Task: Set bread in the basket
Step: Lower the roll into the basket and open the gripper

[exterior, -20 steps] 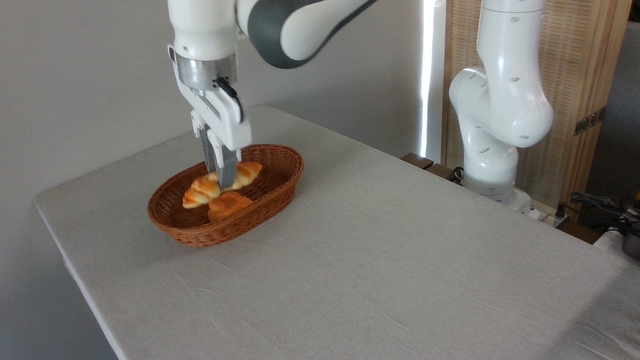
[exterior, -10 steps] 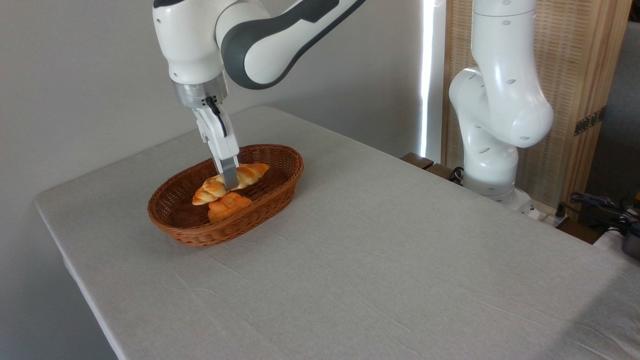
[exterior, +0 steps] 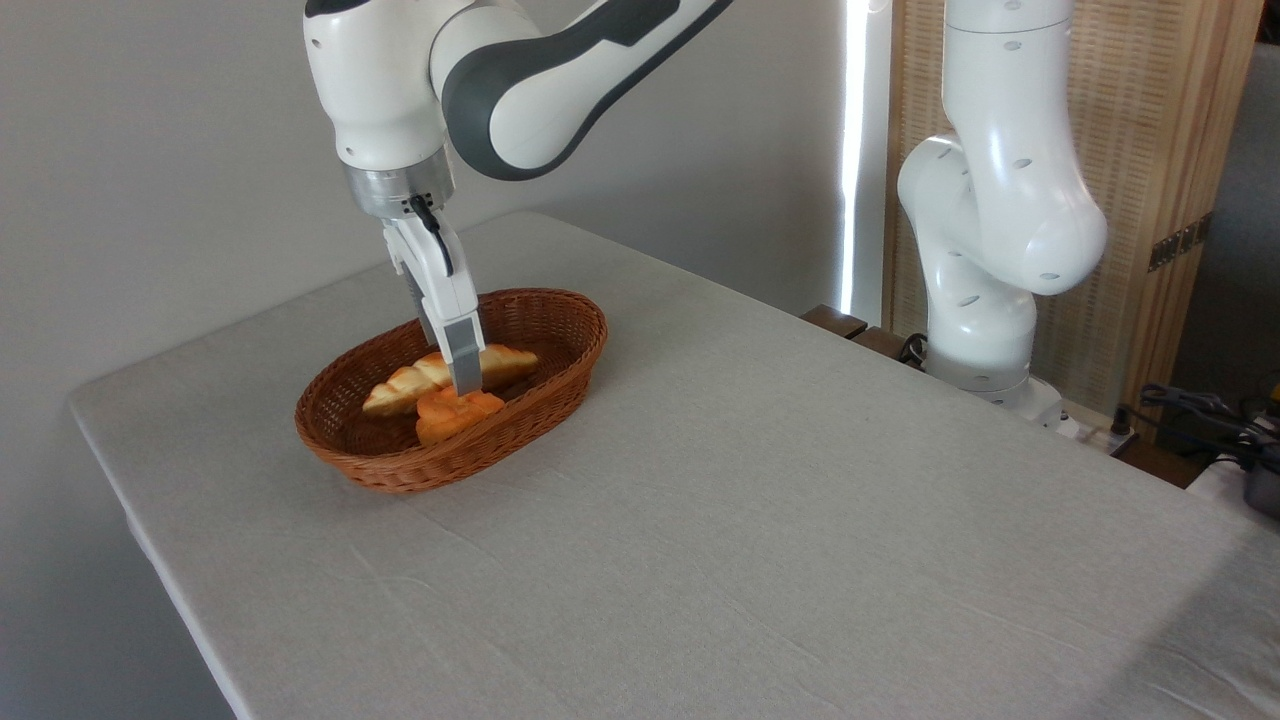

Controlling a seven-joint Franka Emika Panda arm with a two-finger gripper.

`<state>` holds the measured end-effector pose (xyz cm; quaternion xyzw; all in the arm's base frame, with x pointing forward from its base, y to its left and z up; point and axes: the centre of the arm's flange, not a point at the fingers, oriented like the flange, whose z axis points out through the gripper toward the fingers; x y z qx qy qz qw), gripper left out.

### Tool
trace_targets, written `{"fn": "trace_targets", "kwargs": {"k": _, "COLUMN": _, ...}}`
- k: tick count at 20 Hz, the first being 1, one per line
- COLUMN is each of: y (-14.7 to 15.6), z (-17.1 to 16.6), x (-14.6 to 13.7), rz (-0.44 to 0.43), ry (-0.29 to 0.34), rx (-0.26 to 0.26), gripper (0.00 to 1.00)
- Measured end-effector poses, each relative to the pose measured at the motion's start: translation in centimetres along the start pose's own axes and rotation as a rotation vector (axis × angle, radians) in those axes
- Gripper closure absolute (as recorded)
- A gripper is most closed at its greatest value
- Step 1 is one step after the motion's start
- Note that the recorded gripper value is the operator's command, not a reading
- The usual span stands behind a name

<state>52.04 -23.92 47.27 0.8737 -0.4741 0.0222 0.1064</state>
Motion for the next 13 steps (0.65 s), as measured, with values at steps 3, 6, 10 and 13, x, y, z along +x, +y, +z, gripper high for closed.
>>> {"fn": "trace_targets", "kwargs": {"k": 3, "y": -0.9, "z": -1.3, "x": -0.2, "rz": -0.014, "ry": 0.022, "rx": 0.016, "gripper": 0.00}}
{"fn": "trace_targets", "kwargs": {"k": 6, "y": -3.7, "z": -5.1, "x": -1.9, "rz": -0.068, "ry": 0.076, "rx": 0.063, "gripper": 0.00}}
{"fn": "trace_targets", "kwargs": {"k": 10, "y": -7.6, "z": -8.3, "x": -5.9, "rz": -0.120, "ry": 0.046, "rx": 0.167, "gripper": 0.00}}
{"fn": "trace_targets", "kwargs": {"k": 13, "y": -8.4, "z": -8.3, "x": -6.8, "rz": -0.144, "ry": -0.034, "rx": 0.239, "gripper": 0.00}}
